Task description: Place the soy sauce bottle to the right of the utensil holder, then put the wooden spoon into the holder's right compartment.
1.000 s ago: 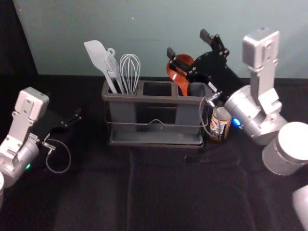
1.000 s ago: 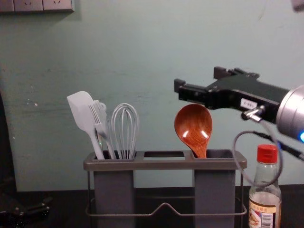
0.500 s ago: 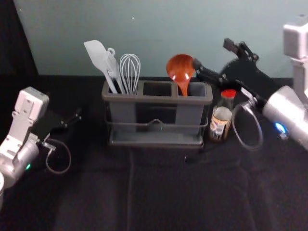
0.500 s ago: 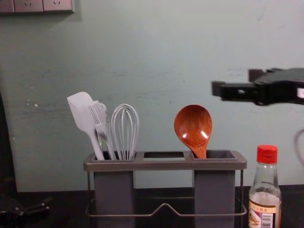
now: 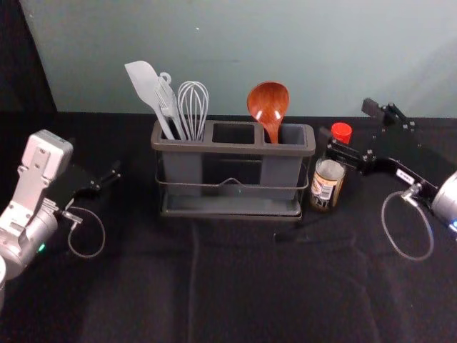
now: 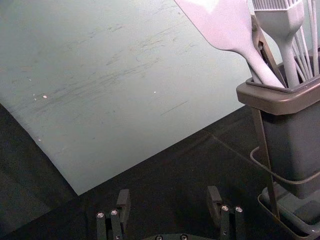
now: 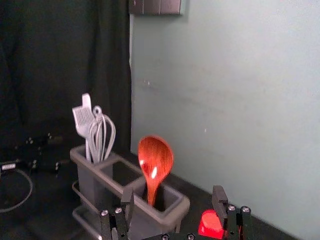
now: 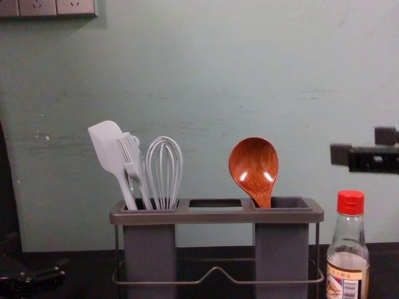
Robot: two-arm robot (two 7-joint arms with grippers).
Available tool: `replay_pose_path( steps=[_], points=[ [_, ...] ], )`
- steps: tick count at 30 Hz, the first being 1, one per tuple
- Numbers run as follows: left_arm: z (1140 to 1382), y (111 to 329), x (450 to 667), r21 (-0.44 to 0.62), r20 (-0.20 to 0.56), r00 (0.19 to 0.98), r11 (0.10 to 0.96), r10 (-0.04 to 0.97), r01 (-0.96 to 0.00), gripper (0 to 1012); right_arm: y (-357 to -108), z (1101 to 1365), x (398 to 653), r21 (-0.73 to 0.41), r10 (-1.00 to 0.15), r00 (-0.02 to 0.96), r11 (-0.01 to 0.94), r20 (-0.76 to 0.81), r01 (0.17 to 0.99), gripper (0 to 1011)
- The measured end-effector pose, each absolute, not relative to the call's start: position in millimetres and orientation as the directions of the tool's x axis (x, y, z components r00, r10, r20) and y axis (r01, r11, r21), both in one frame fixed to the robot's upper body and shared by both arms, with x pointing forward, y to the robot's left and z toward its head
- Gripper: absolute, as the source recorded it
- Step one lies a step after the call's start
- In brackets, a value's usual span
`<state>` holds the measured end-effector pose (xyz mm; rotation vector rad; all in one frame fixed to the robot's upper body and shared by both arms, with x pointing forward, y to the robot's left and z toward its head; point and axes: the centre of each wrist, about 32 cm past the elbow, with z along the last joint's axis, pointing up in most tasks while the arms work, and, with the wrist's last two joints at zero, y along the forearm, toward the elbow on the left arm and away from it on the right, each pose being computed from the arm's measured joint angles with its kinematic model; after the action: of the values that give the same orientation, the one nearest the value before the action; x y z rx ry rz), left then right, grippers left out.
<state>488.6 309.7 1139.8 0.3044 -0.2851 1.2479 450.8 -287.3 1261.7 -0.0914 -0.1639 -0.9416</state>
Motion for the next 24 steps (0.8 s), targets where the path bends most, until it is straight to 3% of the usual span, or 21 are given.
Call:
replay_pose_path(
  steps=[13, 24],
  points=[
    [1140, 310, 489, 0.070, 0.374, 0.292, 0.287, 0.880, -0.955, 1005, -308, 1239, 439, -0.193, -0.795, 0.605, 0.589, 0.037, 0.785, 1003],
    [1140, 310, 489, 0.070, 0.374, 0.292, 0.287, 0.880, -0.955, 1005, -316, 1209, 445, -0.250, -0.809, 0.585, 0.578, -0.051, 0.777, 1002]
  ],
)
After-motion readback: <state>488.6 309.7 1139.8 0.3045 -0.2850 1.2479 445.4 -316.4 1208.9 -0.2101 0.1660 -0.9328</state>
